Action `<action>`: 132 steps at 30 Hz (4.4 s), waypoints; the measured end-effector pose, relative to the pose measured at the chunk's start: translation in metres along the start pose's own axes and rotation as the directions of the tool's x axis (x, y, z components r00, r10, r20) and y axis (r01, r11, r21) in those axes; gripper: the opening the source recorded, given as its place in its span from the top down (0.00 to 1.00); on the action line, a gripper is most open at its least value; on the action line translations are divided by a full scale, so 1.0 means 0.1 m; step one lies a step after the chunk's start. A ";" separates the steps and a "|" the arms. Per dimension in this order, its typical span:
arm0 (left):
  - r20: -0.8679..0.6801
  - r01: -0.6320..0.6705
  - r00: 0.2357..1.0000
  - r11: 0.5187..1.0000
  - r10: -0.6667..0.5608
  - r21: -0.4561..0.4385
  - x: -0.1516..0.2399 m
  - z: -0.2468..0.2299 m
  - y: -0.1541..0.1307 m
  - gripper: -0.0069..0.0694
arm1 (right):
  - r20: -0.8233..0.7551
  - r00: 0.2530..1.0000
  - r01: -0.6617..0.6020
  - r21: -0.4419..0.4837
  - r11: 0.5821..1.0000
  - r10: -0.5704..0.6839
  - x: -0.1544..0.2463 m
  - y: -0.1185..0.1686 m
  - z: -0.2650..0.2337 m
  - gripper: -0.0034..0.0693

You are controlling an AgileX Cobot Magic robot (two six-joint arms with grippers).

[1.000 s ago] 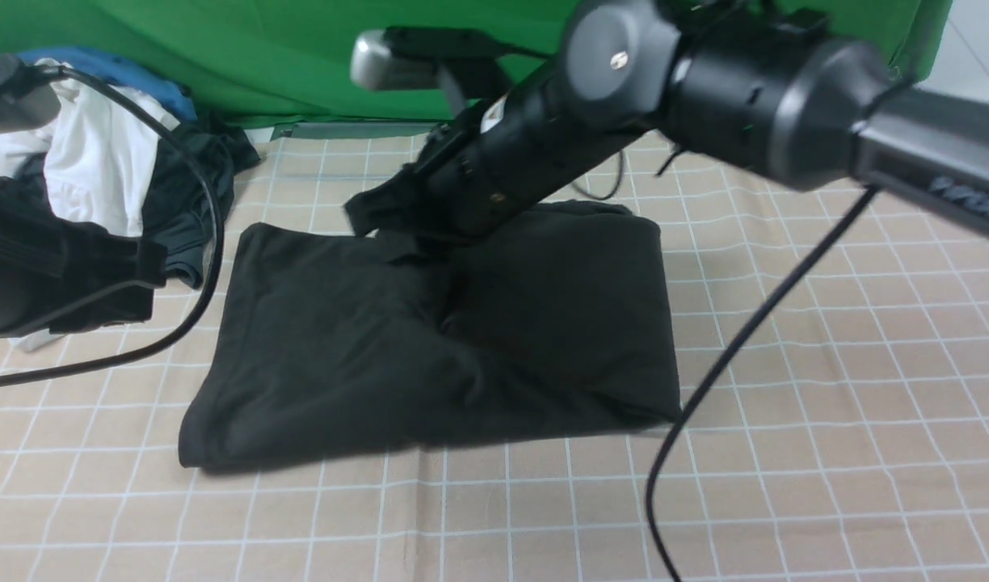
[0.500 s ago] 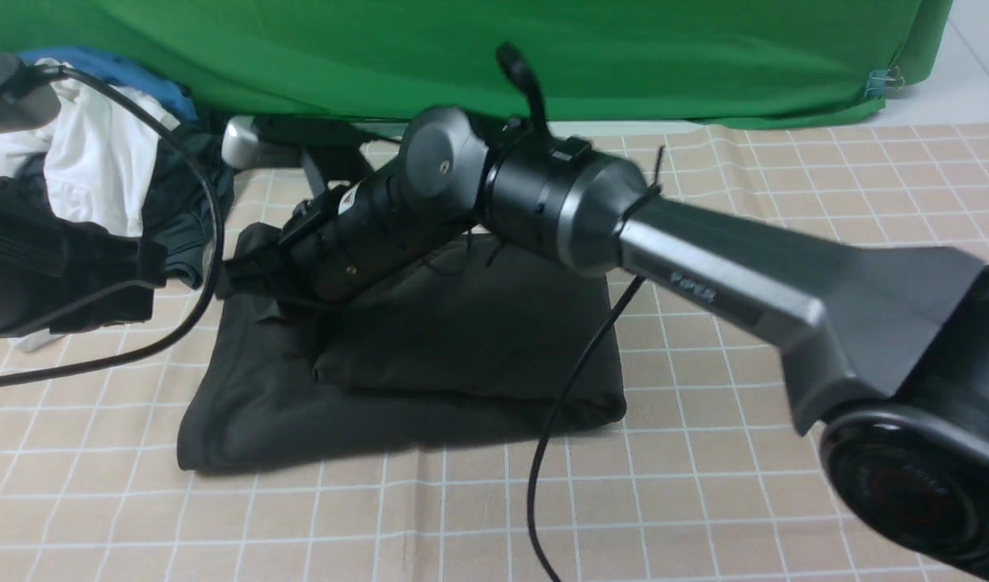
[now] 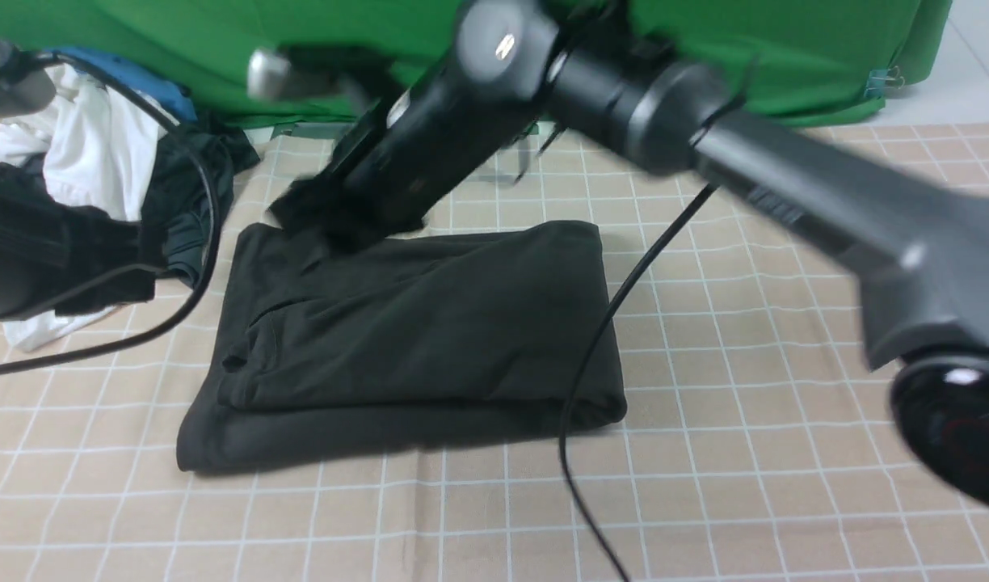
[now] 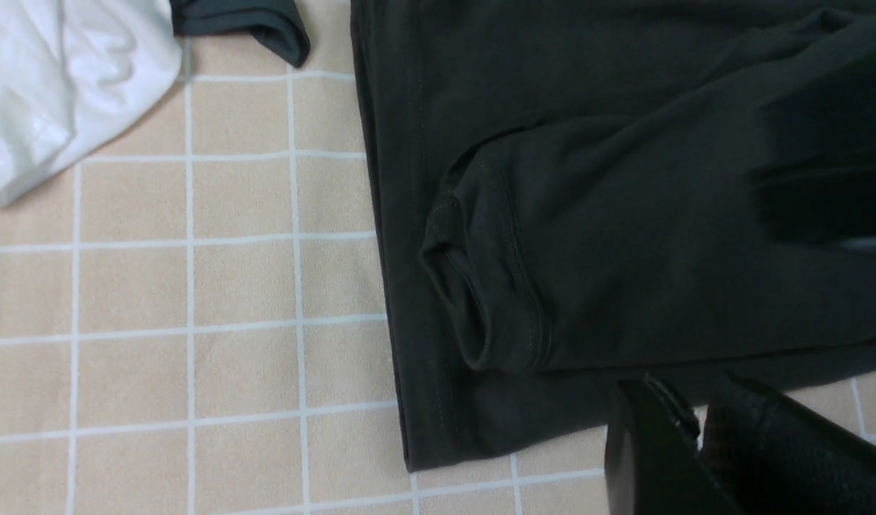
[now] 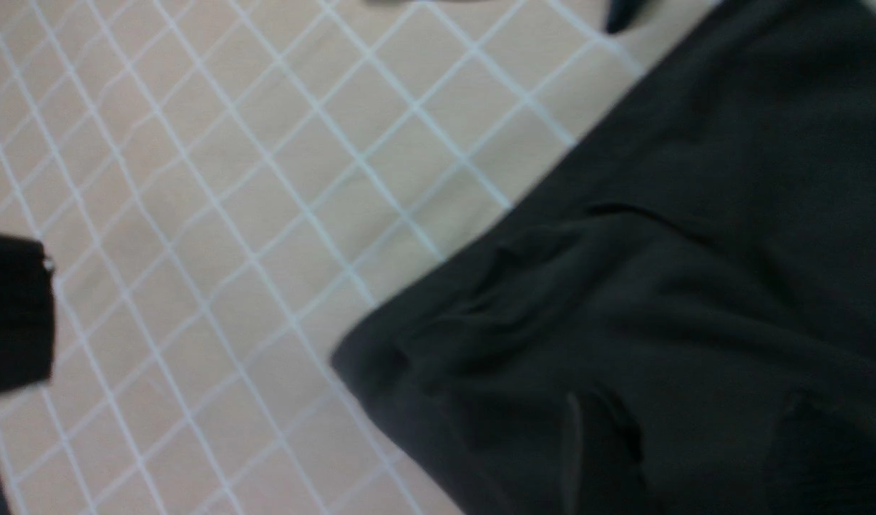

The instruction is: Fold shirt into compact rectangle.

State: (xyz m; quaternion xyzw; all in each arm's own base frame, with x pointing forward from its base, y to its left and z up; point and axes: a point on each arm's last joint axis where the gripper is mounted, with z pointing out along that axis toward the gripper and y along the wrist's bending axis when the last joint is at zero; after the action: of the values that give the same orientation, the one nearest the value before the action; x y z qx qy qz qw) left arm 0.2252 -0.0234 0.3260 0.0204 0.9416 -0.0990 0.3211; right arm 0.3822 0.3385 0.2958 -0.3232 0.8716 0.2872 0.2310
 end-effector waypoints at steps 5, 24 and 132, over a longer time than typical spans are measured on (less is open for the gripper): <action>-0.012 0.074 0.997 0.997 -0.073 0.033 -0.13 0.23 0.01 0.76 | -0.019 1.000 0.007 0.155 0.988 -0.004 -0.06 -0.36 -0.68 0.88; -0.335 0.077 0.939 0.997 -0.074 -0.004 -0.35 1.98 0.32 0.33 | -0.114 0.993 0.038 0.308 0.951 -0.003 0.49 -0.36 -1.60 0.90; 0.371 -0.030 0.929 0.998 0.005 0.063 0.47 -0.74 -0.11 0.89 | 0.560 0.759 -0.013 0.524 0.852 -0.333 1.60 0.82 -3.76 0.90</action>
State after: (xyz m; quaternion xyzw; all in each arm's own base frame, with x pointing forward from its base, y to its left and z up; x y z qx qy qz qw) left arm 0.1419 -0.0202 0.3567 0.0205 0.8600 -0.1299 0.4930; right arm 0.1340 0.0768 0.5039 -0.2130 0.7536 0.1226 0.6097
